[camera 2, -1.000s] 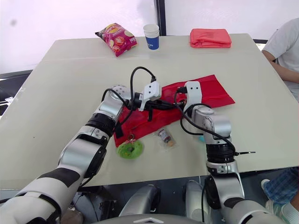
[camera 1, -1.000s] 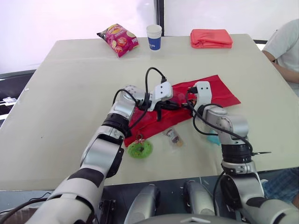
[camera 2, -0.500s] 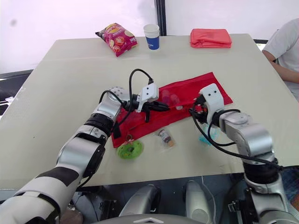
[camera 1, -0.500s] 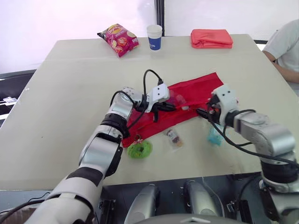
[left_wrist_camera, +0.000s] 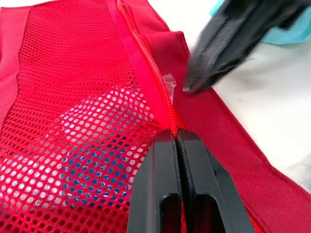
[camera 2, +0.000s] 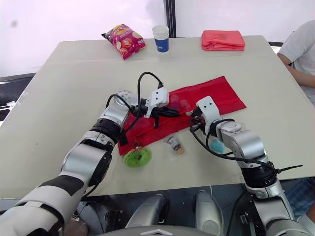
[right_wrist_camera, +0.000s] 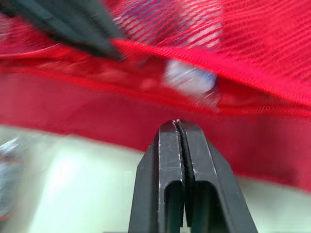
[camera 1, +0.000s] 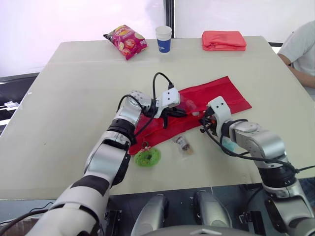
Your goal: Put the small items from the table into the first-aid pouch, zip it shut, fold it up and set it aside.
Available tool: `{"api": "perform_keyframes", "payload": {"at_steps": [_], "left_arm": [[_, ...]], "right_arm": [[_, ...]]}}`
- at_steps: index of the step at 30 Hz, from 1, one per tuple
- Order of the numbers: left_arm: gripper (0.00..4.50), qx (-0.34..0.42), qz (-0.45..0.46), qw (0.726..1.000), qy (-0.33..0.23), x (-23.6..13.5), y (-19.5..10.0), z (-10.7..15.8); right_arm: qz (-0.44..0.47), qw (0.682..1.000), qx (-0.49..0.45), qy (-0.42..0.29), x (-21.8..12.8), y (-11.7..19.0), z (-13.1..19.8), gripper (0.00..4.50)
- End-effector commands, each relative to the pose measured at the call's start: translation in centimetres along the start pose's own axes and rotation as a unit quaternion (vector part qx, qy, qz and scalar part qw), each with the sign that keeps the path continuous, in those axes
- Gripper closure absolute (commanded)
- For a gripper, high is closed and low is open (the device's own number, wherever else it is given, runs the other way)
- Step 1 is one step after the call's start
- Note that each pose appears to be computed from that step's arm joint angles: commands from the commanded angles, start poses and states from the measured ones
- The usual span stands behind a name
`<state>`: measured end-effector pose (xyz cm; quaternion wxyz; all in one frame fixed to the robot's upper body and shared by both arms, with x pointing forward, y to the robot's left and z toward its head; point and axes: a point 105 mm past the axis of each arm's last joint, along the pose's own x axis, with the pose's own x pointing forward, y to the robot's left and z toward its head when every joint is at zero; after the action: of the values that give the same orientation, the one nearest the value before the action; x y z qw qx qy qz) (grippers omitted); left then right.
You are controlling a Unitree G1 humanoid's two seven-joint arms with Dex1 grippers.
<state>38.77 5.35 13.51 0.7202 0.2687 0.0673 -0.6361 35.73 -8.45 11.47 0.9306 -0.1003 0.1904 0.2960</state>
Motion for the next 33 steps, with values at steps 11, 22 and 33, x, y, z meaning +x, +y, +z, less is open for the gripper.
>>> {"api": "perform_keyframes", "payload": {"at_steps": [11, 22, 33], "left_arm": [[4.5, 0.024, -0.008, 1.0, -0.008, 0.0, -0.3, 0.8], [4.5, 0.108, -0.029, 0.992, 0.063, -3.1, 0.3, -0.8], [4.5, 0.239, -0.065, 0.964, 0.097, -7.2, 0.7, 0.0]], "right_arm": [[-0.015, 0.99, -0.039, -0.132, 2.2, -0.8, 3.4, 4.44], [0.084, 0.967, -0.128, -0.205, -12.4, 0.2, 4.5, 1.54], [0.089, 0.966, -0.2, -0.139, -22.8, 0.3, 3.0, 0.04]]}}
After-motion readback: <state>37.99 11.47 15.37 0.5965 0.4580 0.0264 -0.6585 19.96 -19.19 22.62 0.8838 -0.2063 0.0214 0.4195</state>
